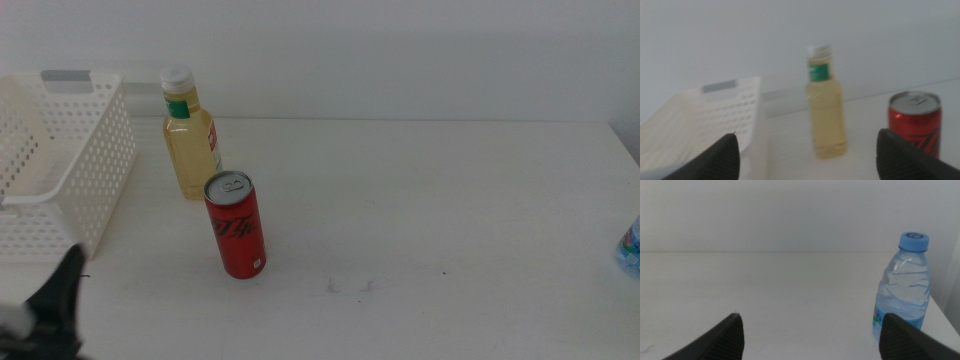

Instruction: Use arms to grab the bottles and put them into the dustbin to the left of the table.

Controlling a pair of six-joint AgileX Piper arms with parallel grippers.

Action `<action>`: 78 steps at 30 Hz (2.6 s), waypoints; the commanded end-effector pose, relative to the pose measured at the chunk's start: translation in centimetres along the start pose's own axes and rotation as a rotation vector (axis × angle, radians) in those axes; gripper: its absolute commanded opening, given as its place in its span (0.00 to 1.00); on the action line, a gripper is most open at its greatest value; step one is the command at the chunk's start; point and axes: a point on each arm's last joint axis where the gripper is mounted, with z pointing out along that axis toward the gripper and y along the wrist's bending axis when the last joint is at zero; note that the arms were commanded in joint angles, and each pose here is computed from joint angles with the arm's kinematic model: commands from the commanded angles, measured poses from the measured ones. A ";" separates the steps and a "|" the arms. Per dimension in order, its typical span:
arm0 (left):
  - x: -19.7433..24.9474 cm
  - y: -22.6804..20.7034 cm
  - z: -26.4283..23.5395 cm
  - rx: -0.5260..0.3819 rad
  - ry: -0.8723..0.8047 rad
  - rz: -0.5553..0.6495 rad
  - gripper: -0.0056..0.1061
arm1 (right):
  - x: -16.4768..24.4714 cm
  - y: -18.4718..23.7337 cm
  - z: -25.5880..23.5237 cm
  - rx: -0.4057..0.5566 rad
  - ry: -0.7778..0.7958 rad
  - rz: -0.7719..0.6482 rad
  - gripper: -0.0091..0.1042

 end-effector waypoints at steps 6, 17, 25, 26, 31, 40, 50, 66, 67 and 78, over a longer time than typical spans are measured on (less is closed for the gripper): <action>0.7 -2.4 4.5 0.175 -0.063 -0.053 0.89 | 0.0 0.0 0.0 0.005 -0.013 -0.008 0.85; 3.7 -4.1 6.3 0.308 0.053 -0.091 0.89 | 0.0 0.0 0.0 0.005 -0.013 -0.008 0.85; 3.9 -4.4 6.2 0.333 0.081 -0.163 0.89 | 0.0 0.0 0.0 0.005 -0.013 -0.008 0.85; 3.8 -4.4 6.2 0.342 0.071 -0.160 0.89 | 0.0 0.0 0.0 0.005 -0.013 -0.008 0.85; 4.2 -5.3 7.9 0.410 0.168 -0.172 0.89 | 0.0 0.0 0.0 0.005 -0.013 -0.008 0.85; 5.9 -6.1 12.2 0.405 0.198 -0.206 0.89 | 0.0 0.0 0.0 0.005 -0.013 -0.008 0.85; 8.1 -7.0 16.6 0.414 0.214 -0.222 0.89 | 0.0 0.0 0.0 0.005 -0.013 -0.008 0.85; 10.6 -7.5 18.5 0.411 0.287 -0.236 0.89 | 0.0 0.0 0.0 0.005 -0.013 -0.008 0.85; 10.6 -7.6 18.5 0.419 0.296 -0.231 0.85 | 0.0 0.0 0.0 0.005 -0.013 -0.008 0.85; 8.2 -7.1 17.7 0.432 0.424 -0.219 0.21 | 0.0 0.0 0.0 0.005 -0.013 -0.008 0.85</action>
